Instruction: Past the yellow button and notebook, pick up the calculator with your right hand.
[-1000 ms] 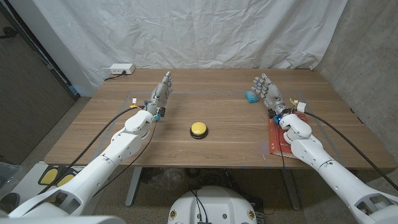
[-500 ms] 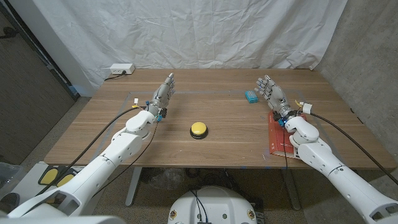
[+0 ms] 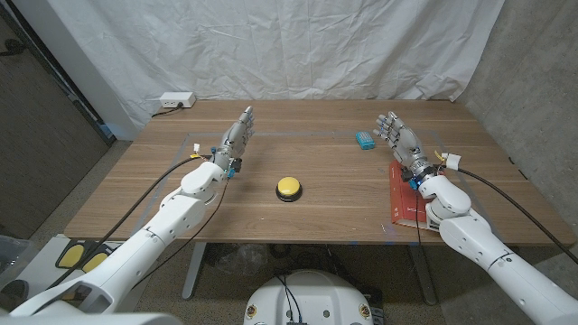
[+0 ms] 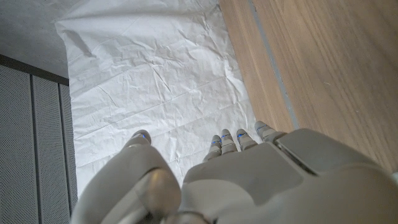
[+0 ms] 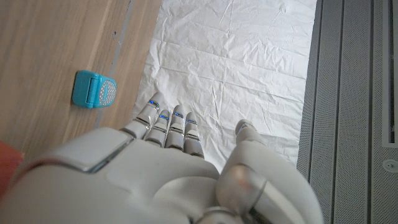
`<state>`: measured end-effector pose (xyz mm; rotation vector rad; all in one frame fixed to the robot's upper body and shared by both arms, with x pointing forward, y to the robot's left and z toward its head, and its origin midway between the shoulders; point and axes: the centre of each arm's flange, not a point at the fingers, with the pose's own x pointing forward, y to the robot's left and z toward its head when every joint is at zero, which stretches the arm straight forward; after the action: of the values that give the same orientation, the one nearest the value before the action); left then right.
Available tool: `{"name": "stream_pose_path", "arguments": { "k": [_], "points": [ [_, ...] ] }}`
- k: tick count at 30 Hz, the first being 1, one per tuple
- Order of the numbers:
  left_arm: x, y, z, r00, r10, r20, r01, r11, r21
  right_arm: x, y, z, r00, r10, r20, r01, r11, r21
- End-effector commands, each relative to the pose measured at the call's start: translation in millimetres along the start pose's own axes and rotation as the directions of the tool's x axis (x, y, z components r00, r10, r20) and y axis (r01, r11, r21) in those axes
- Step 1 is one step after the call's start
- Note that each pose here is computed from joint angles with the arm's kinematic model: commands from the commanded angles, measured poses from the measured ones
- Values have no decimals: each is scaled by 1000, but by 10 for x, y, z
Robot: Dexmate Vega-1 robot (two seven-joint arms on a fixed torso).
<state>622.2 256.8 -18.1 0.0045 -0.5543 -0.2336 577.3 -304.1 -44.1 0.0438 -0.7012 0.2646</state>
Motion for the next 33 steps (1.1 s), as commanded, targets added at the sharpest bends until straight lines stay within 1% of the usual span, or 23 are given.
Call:
{"name": "stream_pose_path", "arguments": {
  "k": [1, 13, 15, 16, 18, 20, 22, 25, 33],
  "points": [
    [9, 53, -8, 1000, 0, 12, 0, 1000, -11, -164, 132, 132, 1000, -5, 23, 5, 1000, -25],
    [27, 110, -45, 1000, -2, 12, 2, 1000, -19, -310, 227, 180, 999, -3, 35, 4, 999, -45],
    [35, 119, -57, 1000, -1, 3, 1, 1000, -20, -342, 242, 180, 1000, -7, 26, 8, 999, -45],
    [46, 133, -61, 1000, -2, -14, 2, 1000, -5, -358, 249, 175, 1000, -9, 27, 10, 999, -43],
    [59, 158, -70, 1000, 1, -29, -1, 1000, -2, -391, 260, 171, 1000, -11, 28, 12, 999, -42],
    [54, 167, -61, 1000, -9, -22, 9, 1000, -3, -427, 268, 170, 999, -13, 32, 14, 999, -43],
    [47, 164, -47, 1000, 5, -4, -5, 1000, -10, -465, 277, 174, 999, -16, 32, 18, 999, -51],
    [62, 153, -26, 1000, -9, 7, 10, 1000, -16, -521, 280, 182, 999, -26, 23, 27, 997, -73],
    [96, 102, -6, 1000, -21, -3, 21, 1000, -5, -645, 277, 183, 999, -35, 16, 36, 994, -102]
  ]
}}
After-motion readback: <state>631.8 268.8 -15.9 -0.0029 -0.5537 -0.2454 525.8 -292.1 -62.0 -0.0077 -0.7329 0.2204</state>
